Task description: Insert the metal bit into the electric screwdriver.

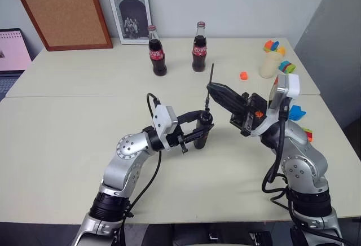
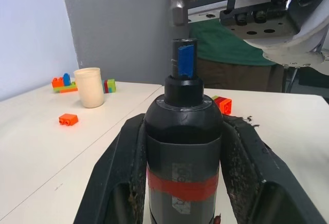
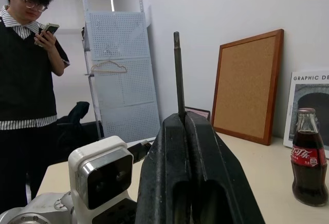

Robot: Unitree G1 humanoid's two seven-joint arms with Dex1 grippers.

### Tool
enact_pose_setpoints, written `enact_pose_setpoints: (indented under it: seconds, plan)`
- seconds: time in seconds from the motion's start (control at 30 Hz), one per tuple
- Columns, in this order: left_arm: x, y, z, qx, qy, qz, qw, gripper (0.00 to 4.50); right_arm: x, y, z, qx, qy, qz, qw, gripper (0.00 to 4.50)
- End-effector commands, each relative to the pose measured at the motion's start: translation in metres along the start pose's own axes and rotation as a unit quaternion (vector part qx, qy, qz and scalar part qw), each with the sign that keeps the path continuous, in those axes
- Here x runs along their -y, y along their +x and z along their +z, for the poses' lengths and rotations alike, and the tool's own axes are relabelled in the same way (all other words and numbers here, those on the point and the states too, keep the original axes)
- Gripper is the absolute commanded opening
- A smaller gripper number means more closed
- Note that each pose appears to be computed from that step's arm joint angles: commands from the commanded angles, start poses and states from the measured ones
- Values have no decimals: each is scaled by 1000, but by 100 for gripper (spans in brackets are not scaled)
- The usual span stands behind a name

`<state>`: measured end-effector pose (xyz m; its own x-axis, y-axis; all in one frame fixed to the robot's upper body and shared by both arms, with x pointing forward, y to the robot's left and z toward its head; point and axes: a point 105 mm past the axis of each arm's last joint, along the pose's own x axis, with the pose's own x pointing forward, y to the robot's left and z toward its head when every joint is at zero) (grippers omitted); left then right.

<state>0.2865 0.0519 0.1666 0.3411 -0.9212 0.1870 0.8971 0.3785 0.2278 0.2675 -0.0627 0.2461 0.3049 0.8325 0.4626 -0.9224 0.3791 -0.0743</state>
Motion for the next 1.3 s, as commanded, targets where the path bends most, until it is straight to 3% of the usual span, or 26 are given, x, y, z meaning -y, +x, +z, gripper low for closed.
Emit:
enact_pose_setpoints:
  seconds: [0.03, 0.87, 1.3]
  plan:
    - [3, 2, 3, 2, 4, -12, 1000, 162, -4, -1, 8, 14, -8, 9, 1000, 0]
    - [2, -1, 1, -2, 7, -15, 1000, 162, -10, -5, -2, -30, -42, 30, 998, 0]
    - [4, 0, 2, -2, 10, -23, 1000, 162, 4, -7, -9, -125, 10, 47, 991, 0]
